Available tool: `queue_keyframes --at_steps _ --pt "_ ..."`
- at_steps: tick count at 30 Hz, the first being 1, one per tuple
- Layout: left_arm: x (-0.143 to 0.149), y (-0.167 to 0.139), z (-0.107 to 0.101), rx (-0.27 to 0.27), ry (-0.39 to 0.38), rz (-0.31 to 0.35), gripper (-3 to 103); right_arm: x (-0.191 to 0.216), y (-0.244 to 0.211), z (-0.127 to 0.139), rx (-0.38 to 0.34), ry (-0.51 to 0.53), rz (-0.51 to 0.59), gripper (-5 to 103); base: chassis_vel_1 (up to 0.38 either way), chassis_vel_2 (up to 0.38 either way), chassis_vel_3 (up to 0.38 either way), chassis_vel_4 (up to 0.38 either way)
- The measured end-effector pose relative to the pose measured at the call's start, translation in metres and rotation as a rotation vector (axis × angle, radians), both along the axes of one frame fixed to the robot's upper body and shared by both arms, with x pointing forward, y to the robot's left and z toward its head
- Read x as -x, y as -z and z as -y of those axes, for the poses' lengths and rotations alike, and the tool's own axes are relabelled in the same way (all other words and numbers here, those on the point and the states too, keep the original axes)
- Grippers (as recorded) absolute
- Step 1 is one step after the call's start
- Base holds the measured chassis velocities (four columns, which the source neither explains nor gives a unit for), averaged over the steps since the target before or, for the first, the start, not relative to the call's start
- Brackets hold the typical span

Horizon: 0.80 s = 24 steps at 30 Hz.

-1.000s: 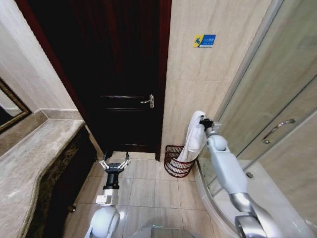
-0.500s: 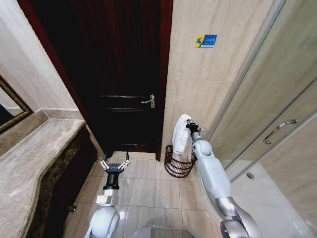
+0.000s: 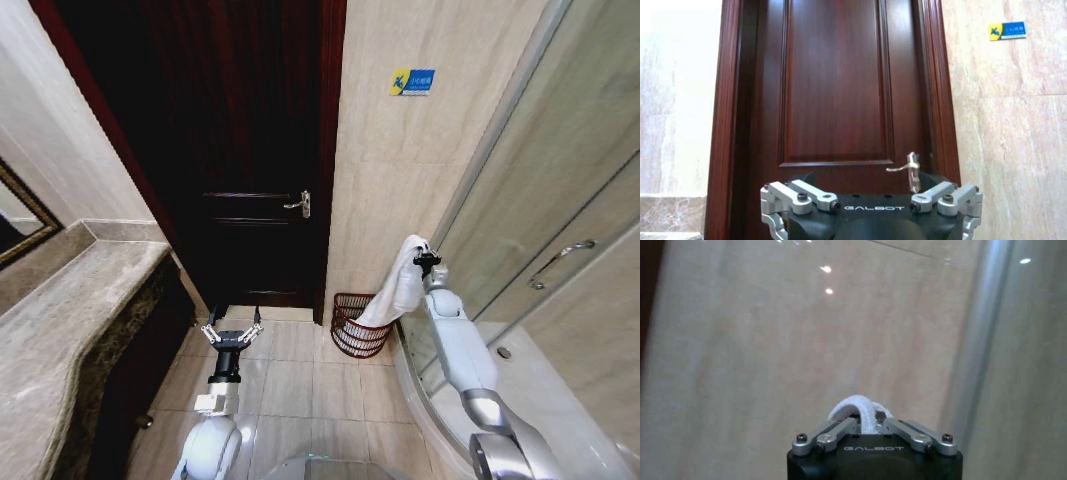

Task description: Discard the used towel into the hamper.

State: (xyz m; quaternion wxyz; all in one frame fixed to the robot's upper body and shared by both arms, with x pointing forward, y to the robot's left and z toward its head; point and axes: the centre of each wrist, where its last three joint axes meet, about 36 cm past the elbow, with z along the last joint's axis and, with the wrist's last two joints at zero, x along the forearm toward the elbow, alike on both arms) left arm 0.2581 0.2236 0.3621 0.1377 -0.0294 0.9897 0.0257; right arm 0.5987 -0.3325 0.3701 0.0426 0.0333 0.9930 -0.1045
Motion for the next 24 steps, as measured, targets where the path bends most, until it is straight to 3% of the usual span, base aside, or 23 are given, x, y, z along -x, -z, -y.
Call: queue_keyframes --at_steps 8,12,24 --pt "0.003 0.002 -0.001 -0.002 -0.004 -0.004 100 0.008 0.022 -0.062 -0.128 -0.084 -0.045 4 0.000 0.000 0.000 0.000" --pt "0.005 0.003 -0.002 -0.002 -0.010 -0.005 100 0.004 0.027 -0.079 -0.170 -0.088 -0.056 4 0.000 0.000 0.000 0.000" --pt "0.005 0.002 0.003 0.007 -0.005 -0.001 100 0.013 0.048 -0.058 -0.154 -0.048 -0.065 4 0.000 0.000 0.000 0.000"
